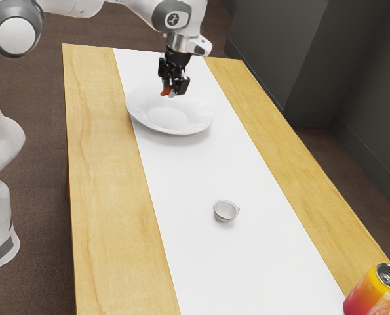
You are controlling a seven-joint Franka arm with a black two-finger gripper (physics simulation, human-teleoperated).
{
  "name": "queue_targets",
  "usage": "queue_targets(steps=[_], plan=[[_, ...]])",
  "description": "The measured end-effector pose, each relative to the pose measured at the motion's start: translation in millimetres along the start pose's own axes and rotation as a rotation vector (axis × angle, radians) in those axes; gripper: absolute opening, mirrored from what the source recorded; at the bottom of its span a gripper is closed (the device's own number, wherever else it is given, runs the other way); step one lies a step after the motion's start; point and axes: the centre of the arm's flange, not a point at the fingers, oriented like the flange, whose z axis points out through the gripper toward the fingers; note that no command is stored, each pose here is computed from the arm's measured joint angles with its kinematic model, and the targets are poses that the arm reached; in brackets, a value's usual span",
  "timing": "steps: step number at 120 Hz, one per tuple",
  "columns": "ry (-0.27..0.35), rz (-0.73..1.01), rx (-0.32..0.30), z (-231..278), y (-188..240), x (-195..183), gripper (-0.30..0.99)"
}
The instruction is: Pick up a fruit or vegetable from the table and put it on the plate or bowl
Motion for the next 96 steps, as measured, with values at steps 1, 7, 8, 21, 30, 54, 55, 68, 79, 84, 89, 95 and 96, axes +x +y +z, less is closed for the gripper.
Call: queue_targets(steps=[1, 7, 8, 21, 30, 54, 55, 68, 79, 84, 89, 95, 96], plan=[[-0.003, -0.001, 0.000, 1.7, -0.1, -0.3, 0.14], [-0.025, -0.009, -0.002, 12.7, -3.0, -2.7, 0.14], [-0.029, -0.011, -0.003, 14.7, -4.0, -3.2, 0.14], [-0.067, -0.059, -0.012, 31.7, -26.1, -10.8, 0.14], [-0.080, -0.070, -0.017, 37.6, -30.5, -13.4, 0.14], [-0.084, -0.064, -0.024, 39.8, -22.9, -12.8, 0.34], [-0.084, -0.063, -0.025, 39.7, -22.3, -12.7, 0.36], [-0.080, -0.054, -0.032, 39.3, -15.2, -11.5, 0.54], [-0.078, -0.054, -0.037, 39.1, -14.2, -11.2, 0.61], [-0.077, -0.053, -0.045, 38.9, -11.8, -10.9, 0.63], [-0.076, -0.047, -0.052, 38.6, -6.7, -10.2, 0.65], [-0.075, -0.037, -0.058, 38.4, 0.3, -9.4, 0.66], [-0.075, -0.035, -0.058, 38.2, 1.2, -9.3, 0.66]])
